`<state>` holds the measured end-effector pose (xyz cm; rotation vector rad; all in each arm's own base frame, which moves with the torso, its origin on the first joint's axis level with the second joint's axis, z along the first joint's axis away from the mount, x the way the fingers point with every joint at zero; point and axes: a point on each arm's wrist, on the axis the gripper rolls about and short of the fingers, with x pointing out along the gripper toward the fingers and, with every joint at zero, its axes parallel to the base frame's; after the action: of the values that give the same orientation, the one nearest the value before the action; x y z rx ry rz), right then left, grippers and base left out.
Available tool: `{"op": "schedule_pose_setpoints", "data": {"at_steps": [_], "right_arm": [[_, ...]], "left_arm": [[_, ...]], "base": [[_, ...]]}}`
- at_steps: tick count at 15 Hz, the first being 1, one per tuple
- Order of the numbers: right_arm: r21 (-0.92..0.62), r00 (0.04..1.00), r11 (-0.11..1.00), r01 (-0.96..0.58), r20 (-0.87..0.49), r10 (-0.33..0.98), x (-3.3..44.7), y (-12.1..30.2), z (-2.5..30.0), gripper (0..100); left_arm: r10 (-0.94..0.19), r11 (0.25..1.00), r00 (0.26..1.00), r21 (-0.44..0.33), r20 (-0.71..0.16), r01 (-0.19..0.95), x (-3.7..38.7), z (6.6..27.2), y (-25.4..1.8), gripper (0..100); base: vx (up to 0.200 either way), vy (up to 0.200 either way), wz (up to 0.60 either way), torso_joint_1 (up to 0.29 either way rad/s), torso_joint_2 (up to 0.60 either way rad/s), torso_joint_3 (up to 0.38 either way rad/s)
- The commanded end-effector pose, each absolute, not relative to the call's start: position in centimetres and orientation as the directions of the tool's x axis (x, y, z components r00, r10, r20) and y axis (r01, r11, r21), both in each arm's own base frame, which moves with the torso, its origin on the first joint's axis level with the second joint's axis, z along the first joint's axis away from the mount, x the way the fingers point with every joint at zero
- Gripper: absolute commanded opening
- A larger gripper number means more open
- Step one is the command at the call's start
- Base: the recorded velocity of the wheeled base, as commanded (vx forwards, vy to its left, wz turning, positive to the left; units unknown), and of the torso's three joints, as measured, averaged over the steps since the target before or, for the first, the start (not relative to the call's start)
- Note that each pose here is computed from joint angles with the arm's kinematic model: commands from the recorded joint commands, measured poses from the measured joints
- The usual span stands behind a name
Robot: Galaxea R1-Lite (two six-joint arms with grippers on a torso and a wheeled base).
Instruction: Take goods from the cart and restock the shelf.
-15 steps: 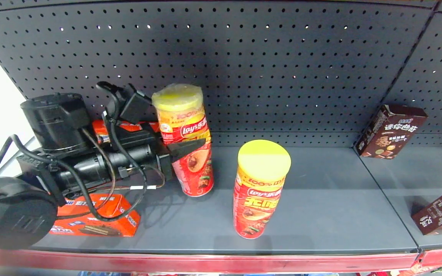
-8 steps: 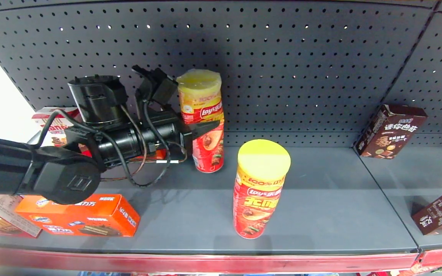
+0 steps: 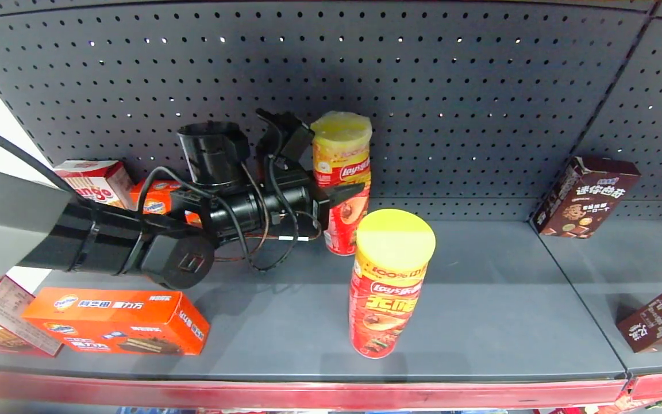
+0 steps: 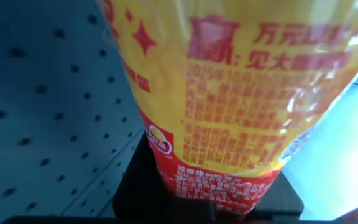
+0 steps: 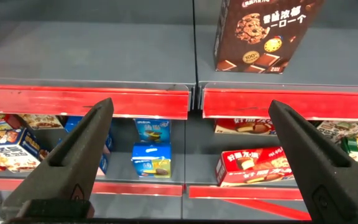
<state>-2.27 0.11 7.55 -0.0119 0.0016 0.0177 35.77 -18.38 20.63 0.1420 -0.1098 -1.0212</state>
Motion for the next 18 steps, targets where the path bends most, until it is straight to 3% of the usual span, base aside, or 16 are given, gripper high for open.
{"op": "schedule_pose_setpoints", "data": {"at_steps": [1, 10, 11, 18], "right_arm": [[-0.012, 1.0, 1.0, -0.018, -0.003, 0.018, -2.3, 0.1, 7.6, 100], [-0.012, 1.0, 1.0, -0.018, -0.003, 0.018, -2.3, 0.1, 7.6, 100], [-0.012, 1.0, 1.0, -0.018, -0.003, 0.018, -2.3, 0.1, 7.6, 100], [-0.012, 1.0, 1.0, -0.018, -0.003, 0.018, -2.3, 0.1, 7.6, 100]], "left_arm": [[-0.857, 0.509, 0.515, 0.157, 0.001, 0.846, 36.4, 19.3, -18.8, 0], [-0.863, 0.499, 0.505, 0.163, 0.006, 0.851, 37.7, 17.6, -20.2, 0], [-0.864, 0.497, 0.504, 0.164, 0.005, 0.852, 37.8, 17.4, -20.2, 100], [-0.84, 0.532, 0.543, 0.172, -0.021, 0.829, 35.4, 18.3, -18.1, 100]], "base": [[0.0, 0.0, 0.0, 0.0, 0.0, 0.0], [0.0, 0.0, 0.0, 0.0, 0.0, 0.0], [0.0, 0.0, 0.0, 0.0, 0.0, 0.0], [0.0, 0.0, 0.0, 0.0, 0.0, 0.0]]}}
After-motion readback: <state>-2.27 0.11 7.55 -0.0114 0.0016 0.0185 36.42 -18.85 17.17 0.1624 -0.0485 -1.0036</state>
